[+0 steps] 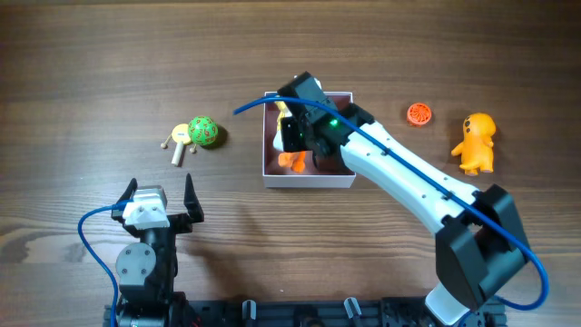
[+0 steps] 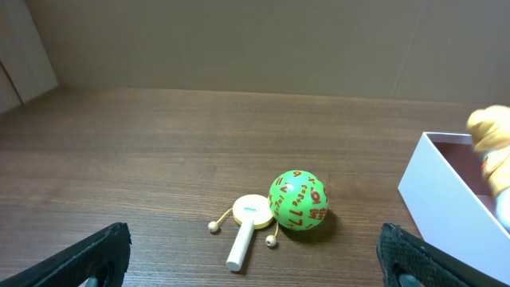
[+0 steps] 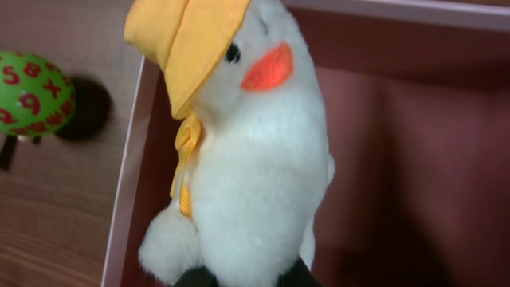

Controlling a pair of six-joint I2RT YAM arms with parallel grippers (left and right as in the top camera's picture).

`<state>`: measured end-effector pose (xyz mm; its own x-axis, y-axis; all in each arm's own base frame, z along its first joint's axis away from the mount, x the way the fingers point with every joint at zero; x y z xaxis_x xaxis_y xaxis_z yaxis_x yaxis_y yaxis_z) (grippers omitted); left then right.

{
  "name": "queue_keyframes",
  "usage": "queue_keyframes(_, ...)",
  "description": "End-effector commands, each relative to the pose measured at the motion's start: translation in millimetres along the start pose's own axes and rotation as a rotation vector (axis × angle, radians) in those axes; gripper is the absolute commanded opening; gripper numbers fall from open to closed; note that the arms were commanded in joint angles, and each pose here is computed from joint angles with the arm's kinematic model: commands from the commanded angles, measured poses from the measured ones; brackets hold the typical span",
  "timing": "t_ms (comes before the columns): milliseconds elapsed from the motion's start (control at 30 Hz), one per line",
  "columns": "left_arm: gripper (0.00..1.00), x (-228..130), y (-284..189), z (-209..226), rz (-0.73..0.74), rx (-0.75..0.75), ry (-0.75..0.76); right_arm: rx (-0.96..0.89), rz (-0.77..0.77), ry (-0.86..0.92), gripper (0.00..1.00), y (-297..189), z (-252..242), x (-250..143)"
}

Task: Pack container
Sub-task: 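Carry the duck into the box with the right gripper and release, then move the right gripper to the orange dinosaur and grasp it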

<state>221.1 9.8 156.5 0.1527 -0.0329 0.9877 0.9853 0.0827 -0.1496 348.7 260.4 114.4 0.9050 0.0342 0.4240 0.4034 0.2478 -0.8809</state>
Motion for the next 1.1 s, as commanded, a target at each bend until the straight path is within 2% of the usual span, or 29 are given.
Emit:
queue_keyframes(0,1.0,-1,0,-1,-0.005,-0.011,0.015,0.036,0.086,0.015,0.04,27,2,-25)
queue_keyframes(267,1.0,-1,0,-1,-0.005,-0.011,0.015,0.068,0.094,0.009,0.05,33,7,-27)
queue_keyframes(300,1.0,-1,0,-1,-0.005,-0.011,0.015,0.068,0.094,0.008,0.11,33,7,-27)
queue_keyframes(333,1.0,-1,0,-1,-0.006,-0.011,0.015,0.068,0.094,0.007,0.29,33,7,-27)
queue_keyframes(467,1.0,-1,0,-1,-0.005,-0.011,0.015,0.076,0.103,0.006,0.82,32,8,-29)
queue_keyframes(533,1.0,-1,0,-1,-0.005,-0.011,0.015,0.085,0.106,-0.014,0.93,32,9,-29)
queue_keyframes(700,1.0,-1,0,-1,-0.005,-0.011,0.015,0.103,0.081,-0.084,0.95,19,10,-19)
queue_keyframes(867,1.0,-1,0,-1,-0.005,-0.011,0.015,0.118,-0.055,-0.055,0.95,-49,4,25)
queue_keyframes(967,1.0,-1,0,-1,-0.005,-0.011,0.015,0.069,-0.18,-0.014,0.97,-105,-22,50)
queue_keyframes(1067,1.0,-1,0,-1,-0.005,-0.011,0.015,-0.1,-0.277,0.077,1.0,-158,-84,57)
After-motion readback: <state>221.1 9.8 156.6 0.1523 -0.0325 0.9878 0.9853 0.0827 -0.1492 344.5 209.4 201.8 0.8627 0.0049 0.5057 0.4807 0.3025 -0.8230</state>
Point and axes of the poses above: each gripper's point midway between its finger pads, its own y axis out along the fingers, its own z axis along the line the jaws close on, x = y × z, the point moved 2 cm from there along -y, back along the fingers, and after that the axes turned 4 degrees about y, right-handed, at the moved point
